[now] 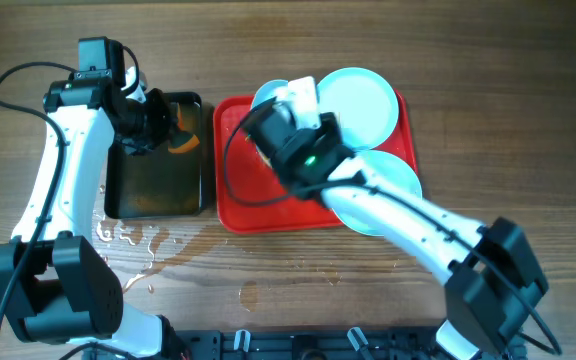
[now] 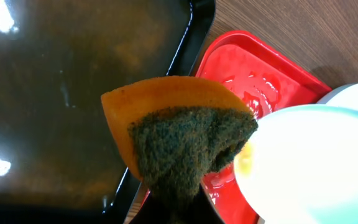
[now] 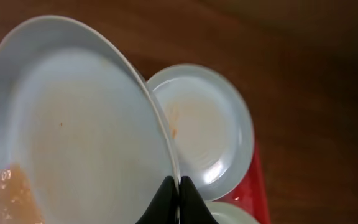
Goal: Clean dirty plates on tray and stack at the side
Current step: 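Lift the cleaned plate with right gripper and place it right of the tray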
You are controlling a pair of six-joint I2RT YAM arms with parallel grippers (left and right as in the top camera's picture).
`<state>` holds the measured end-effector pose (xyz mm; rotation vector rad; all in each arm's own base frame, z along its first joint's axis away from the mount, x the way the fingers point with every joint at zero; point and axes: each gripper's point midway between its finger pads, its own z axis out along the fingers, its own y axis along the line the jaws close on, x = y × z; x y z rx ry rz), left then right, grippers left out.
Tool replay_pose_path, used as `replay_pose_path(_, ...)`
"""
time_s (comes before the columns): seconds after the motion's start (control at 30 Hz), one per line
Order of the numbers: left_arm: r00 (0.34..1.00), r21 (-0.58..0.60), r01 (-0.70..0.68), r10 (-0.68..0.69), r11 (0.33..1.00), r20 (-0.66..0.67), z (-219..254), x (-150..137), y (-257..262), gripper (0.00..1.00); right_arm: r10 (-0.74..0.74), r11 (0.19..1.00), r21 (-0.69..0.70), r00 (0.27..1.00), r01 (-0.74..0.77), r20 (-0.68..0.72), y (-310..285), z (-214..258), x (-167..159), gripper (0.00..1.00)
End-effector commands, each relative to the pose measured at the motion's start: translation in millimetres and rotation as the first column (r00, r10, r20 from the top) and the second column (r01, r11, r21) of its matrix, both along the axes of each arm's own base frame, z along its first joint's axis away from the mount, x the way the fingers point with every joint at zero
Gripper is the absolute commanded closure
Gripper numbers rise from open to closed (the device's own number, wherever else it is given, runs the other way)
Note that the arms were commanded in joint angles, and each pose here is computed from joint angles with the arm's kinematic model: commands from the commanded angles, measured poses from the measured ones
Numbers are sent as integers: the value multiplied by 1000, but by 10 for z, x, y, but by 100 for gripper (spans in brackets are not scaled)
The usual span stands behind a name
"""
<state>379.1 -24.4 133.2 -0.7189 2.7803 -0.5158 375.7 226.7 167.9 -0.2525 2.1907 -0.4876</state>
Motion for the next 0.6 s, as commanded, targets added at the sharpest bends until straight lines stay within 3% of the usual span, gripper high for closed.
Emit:
replay_pose_path(0.0, 999, 17, 13, -13, 1000, 41, 114, 33, 12, 96, -72, 987, -125, 973, 101, 219, -68, 436, -58, 95)
replay_pose_path(0.17, 999, 17, 13, -13, 1000, 41, 114, 33, 12, 96, -53, 985, -150, 970, 90, 239, -8, 489, -93, 96)
replay_pose_path(0.37, 999, 18, 13, -14, 1000, 49, 121, 52, 14, 96, 92, 936, -351, 977, -19, 192, 119, 620, -11, 96)
replay_pose_path(0.57, 998, 18, 13, -14, 1000, 56, 126, 67, 15, 96, 130, 934, -354, 968, -46, 215, 237, 711, 29, 96)
